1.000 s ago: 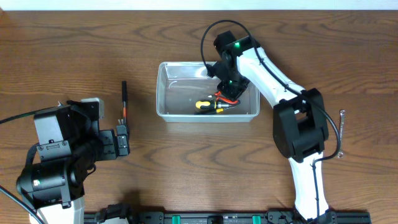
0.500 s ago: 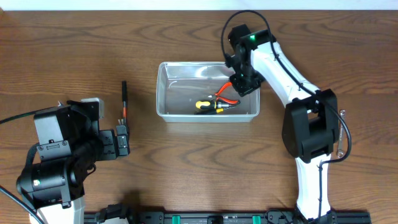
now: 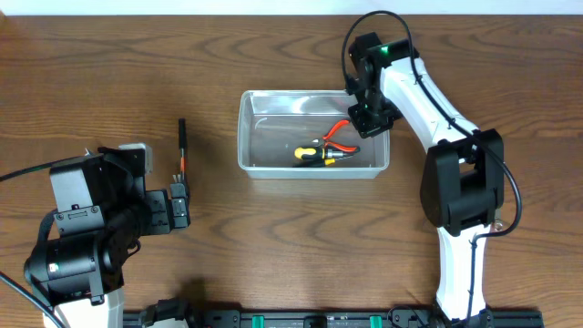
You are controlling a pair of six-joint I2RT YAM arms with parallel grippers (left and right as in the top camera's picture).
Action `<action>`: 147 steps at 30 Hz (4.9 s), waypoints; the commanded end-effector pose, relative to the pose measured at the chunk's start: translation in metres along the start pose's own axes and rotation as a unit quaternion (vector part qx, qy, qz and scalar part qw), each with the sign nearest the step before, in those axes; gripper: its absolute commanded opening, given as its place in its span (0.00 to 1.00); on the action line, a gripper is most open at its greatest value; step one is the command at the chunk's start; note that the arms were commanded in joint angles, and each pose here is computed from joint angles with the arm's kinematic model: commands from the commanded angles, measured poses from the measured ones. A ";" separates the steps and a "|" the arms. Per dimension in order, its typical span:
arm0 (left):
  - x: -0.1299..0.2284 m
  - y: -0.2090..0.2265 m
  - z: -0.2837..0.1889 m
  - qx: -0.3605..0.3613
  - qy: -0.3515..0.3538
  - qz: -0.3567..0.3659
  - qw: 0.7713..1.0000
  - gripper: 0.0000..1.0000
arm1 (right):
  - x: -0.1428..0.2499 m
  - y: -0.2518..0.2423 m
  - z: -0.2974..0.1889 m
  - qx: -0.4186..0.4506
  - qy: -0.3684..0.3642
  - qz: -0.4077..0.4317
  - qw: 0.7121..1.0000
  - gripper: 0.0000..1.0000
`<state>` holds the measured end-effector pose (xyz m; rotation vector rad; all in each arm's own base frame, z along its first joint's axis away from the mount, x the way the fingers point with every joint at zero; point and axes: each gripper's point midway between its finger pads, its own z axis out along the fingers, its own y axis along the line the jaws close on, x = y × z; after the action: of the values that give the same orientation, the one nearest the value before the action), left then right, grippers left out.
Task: Pack container
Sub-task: 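Carry the red pliers into the container and open the gripper, then move the right gripper back over the silver wrench, then lower the right gripper and grasp the silver wrench's ring end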
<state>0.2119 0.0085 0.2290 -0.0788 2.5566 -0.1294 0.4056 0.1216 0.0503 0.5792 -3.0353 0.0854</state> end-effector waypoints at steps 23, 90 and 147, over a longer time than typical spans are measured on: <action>-0.005 0.000 -0.005 -0.003 -0.009 0.017 1.000 0.98 | -0.017 -0.002 -0.172 0.003 -0.227 -0.010 0.974 0.42; -0.015 0.001 0.012 0.005 0.012 0.011 1.000 0.98 | 0.220 -0.215 0.071 -0.026 -0.039 0.395 0.918 0.99; -0.015 0.001 0.012 0.005 0.011 0.012 1.000 0.98 | 0.206 -0.203 0.112 -0.080 -0.030 0.386 0.919 0.01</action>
<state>0.2289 0.0114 0.2169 -0.0611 2.6074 -0.1352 0.3049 -0.1725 -0.0065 -0.6707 -3.1806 -0.0104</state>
